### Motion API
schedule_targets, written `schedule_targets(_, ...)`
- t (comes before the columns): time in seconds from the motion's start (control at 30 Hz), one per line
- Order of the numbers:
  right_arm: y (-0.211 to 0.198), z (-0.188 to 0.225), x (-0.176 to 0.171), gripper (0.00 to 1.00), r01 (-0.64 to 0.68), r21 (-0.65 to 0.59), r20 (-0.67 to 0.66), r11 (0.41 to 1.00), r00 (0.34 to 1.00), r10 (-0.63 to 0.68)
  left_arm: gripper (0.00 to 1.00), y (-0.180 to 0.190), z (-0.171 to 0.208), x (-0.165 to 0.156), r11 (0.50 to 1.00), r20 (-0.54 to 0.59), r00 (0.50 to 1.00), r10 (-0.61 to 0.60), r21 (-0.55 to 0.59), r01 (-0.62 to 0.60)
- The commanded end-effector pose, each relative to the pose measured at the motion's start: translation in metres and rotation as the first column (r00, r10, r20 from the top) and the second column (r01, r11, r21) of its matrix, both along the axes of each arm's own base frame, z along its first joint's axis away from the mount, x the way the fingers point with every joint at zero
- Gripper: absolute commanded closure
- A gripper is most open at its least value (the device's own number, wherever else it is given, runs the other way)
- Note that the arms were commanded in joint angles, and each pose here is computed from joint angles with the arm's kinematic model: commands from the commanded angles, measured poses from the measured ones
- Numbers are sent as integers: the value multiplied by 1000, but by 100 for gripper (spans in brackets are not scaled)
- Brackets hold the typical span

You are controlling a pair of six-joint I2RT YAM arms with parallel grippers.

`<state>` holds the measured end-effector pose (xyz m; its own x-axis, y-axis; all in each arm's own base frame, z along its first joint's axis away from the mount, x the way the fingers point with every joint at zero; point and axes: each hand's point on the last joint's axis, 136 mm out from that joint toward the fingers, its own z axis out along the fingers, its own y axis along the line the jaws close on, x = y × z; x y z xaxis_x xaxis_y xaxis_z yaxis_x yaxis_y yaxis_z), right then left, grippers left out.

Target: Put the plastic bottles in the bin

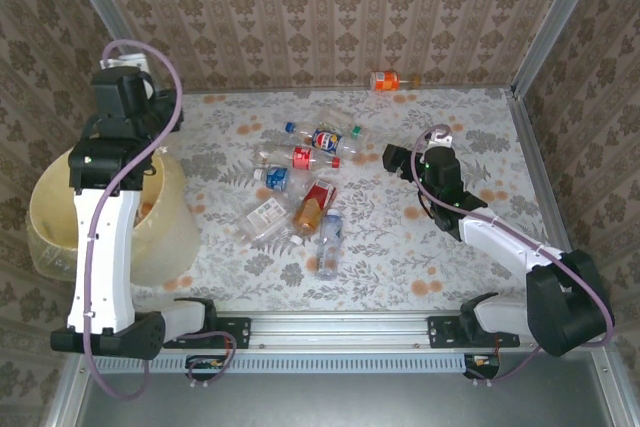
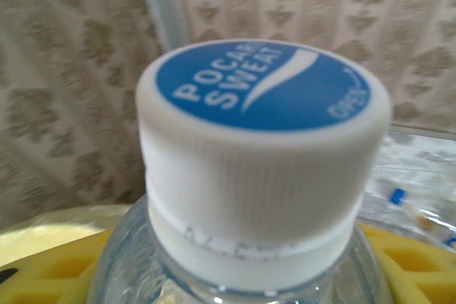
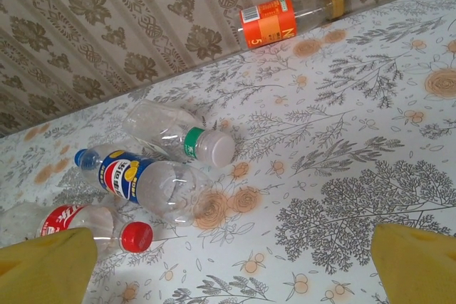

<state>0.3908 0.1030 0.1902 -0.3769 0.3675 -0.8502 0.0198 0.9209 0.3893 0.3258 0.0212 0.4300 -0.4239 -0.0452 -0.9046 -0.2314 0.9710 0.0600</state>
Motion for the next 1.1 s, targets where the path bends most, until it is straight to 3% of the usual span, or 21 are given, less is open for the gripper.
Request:
schedule_targets(0.0,3,10,5,0,-8,26,14,1000,1000,8,42,39,-7,-22,987,-48,986,157,48,-154)
schedule_targets(0.17,5,11,7,0,-15,20,12,1000,1000,14,42,79,-23,-47,948,-115,941,317,59,-312)
schedule_targets(0.47,27,23,20,0,-127,-3,19,992,992,127,40,111,-70,-94,889,-256,857,447,24,-457)
schedule_targets(0.53,31,25,22,0,-144,-1,17,990,989,144,36,118,-79,-105,866,-288,827,483,15,-500)
schedule_targets(0.6,35,26,23,0,-168,3,10,986,986,168,25,122,-82,-114,842,-297,801,519,15,-540)
schedule_targets(0.67,39,28,23,0,-184,10,9,983,983,184,9,123,-79,-117,834,-283,799,530,6,-552)
schedule_targets(0.73,39,28,23,0,-184,20,9,983,983,183,0,121,-76,-116,839,-270,809,523,-5,-544)
schedule_targets(1.07,33,24,18,0,-154,37,5,987,988,154,0,105,-66,-108,881,-209,873,440,-85,-465)
